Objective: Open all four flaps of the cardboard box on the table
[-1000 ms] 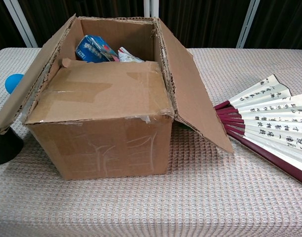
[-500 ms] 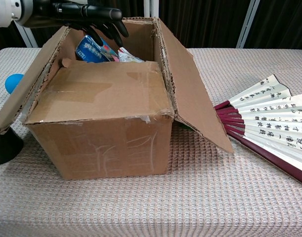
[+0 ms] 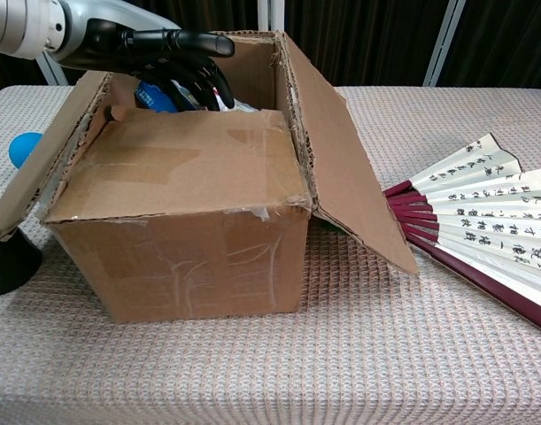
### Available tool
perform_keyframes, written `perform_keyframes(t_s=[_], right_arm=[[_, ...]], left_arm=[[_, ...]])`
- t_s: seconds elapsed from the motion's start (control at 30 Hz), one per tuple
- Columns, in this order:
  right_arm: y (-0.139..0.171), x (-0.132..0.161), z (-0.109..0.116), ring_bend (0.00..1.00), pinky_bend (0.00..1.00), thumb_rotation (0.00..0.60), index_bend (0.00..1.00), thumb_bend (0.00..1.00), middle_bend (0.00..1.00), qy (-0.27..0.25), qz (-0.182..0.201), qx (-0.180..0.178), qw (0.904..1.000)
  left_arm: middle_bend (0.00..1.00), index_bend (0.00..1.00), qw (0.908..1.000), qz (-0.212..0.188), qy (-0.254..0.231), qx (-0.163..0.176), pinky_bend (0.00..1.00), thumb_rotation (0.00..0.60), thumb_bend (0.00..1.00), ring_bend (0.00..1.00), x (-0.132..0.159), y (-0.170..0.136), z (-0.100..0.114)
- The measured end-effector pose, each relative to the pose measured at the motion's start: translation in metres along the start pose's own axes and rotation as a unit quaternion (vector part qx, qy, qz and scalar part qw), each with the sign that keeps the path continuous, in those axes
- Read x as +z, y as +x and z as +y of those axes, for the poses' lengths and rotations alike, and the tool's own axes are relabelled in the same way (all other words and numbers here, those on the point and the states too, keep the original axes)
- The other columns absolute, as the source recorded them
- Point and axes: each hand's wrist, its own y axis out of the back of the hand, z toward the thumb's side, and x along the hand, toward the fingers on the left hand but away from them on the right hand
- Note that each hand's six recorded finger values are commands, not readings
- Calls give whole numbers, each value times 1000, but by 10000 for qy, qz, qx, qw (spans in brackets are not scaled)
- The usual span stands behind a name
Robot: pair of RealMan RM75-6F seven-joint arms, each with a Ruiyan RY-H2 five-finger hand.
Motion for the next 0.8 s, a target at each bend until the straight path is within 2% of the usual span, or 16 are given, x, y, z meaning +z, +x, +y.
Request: perform_keyframes(t_s=[0.2,0.5,0.8], right_arm=[[-2,-1,-1,0,0,600,0,326,0,-29,-19,0,10000],[-3,-3,-3,0,0,600,0,326,0,-64,-41,15,10000],[-3,-2,-6,0,0,600,0,326,0,-190,-36,74,9998]], left_arm=[[339,230,9998,84,25,-164,170,69,98,103,5,-7,2],[387,158,9987,-29,-310,-397,171,67,97,105,19,-21,3],[453,122,9959,-378,-787,-248,173,66,97,144,45,-40,28]])
